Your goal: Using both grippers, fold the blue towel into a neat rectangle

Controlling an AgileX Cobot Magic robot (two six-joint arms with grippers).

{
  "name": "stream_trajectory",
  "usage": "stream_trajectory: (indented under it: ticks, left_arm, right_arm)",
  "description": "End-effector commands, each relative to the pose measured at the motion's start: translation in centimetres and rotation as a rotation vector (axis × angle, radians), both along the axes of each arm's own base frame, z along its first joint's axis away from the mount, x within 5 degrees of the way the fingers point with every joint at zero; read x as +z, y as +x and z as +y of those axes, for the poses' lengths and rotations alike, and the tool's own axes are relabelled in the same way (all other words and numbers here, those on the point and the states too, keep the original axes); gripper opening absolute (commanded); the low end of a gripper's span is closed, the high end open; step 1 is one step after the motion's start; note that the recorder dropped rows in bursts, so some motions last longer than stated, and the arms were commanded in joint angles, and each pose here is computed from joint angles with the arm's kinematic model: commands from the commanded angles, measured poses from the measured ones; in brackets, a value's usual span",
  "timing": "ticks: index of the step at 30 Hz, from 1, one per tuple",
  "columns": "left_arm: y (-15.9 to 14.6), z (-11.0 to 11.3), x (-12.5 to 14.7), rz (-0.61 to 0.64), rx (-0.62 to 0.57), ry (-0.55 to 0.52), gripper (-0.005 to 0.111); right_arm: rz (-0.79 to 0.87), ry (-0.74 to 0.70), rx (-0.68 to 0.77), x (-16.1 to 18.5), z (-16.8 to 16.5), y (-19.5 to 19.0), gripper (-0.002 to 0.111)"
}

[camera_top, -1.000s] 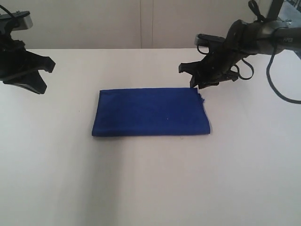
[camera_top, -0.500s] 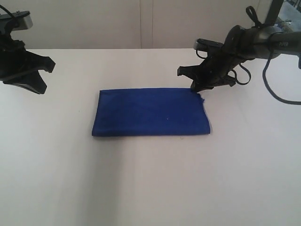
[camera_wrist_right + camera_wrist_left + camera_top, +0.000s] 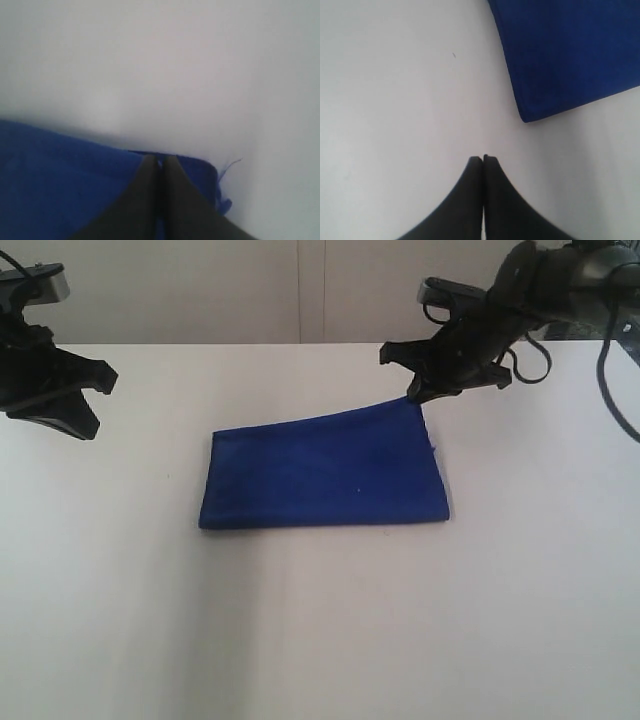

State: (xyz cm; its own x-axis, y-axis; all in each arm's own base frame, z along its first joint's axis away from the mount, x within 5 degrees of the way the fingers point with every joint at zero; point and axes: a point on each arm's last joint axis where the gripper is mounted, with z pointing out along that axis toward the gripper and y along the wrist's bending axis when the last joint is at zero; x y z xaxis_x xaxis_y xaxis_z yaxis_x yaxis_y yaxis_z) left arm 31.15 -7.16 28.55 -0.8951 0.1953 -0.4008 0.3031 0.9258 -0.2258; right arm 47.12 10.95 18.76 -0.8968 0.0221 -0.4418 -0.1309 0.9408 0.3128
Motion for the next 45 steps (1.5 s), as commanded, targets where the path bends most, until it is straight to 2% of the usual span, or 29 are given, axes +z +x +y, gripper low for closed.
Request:
stream_trajectory:
  ticks: [1,12,24,30,38,45]
  left_arm:
    - [-0.3,-0.1,0.1,0.005,-0.004,-0.006,0.000]
    - [-0.3,-0.1,0.1,0.005,-0.004,-0.006,0.000]
    - [-0.3,-0.1,0.1,0.005,-0.004,-0.006,0.000]
    - [-0.3,-0.1,0.1,0.005,-0.004,-0.006,0.000]
    - [-0.3,-0.1,0.1,0.005,-0.004,-0.006,0.000]
    - [-0.3,-0.1,0.1,0.005,-0.004,-0.006,0.000]
  right_arm:
    - [0.023,-0.007,0.053,2.5,-0.5,-1.1,0.000]
    - [0.105,-0.008,0.103,3.7,-0.4,-2.5,0.000]
    - [0.099,-0.010,0.101,3.7,-0.5,-2.4,0.000]
    - [0.039,-0.025,0.082,3.9,-0.6,-1.9,0.000]
    - [0.005,-0.033,0.047,1.2,-0.6,-0.5,0.000]
    - [-0.014,-0.068,0.085,-1.3,-0.6,0.4,0.000]
